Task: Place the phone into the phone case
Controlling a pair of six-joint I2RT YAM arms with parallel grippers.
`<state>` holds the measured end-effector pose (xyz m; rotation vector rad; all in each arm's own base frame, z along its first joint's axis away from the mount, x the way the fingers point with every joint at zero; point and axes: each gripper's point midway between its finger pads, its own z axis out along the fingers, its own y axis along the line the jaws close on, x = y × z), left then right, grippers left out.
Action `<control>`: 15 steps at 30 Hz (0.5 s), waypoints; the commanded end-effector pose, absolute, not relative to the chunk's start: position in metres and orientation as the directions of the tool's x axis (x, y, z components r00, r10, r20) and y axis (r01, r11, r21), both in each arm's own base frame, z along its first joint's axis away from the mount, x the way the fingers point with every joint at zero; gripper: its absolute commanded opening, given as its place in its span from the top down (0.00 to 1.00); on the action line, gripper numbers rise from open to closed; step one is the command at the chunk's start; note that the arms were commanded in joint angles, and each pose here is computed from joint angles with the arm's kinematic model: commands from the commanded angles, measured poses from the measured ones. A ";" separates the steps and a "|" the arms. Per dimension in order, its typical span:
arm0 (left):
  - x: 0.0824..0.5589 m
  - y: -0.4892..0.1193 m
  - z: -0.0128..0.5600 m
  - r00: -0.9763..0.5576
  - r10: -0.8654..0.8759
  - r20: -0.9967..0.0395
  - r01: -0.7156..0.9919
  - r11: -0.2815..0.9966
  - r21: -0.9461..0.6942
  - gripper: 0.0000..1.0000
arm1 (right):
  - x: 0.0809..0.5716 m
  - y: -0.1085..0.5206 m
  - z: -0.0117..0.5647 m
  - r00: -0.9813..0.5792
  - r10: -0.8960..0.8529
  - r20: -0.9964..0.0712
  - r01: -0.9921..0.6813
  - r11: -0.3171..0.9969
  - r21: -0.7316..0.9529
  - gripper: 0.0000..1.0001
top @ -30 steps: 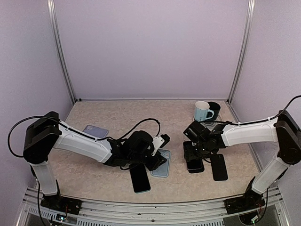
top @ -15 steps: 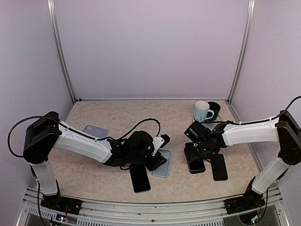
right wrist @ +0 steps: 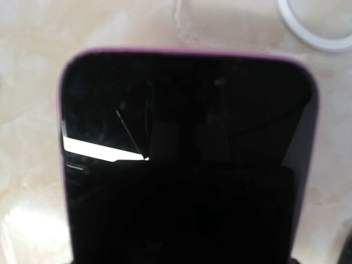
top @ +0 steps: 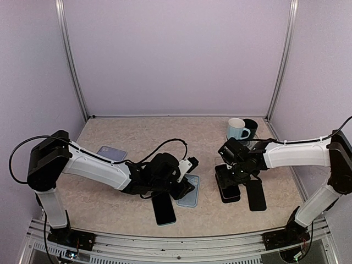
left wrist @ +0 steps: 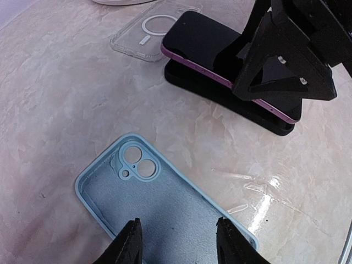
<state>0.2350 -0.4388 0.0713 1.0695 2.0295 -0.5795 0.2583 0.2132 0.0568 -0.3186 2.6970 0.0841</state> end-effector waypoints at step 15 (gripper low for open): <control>0.238 -0.433 0.072 -0.367 0.493 -0.789 0.829 0.558 -0.037 0.54 | 0.254 0.203 0.020 -0.918 -0.140 -0.372 -0.168 0.985 0.043 0.73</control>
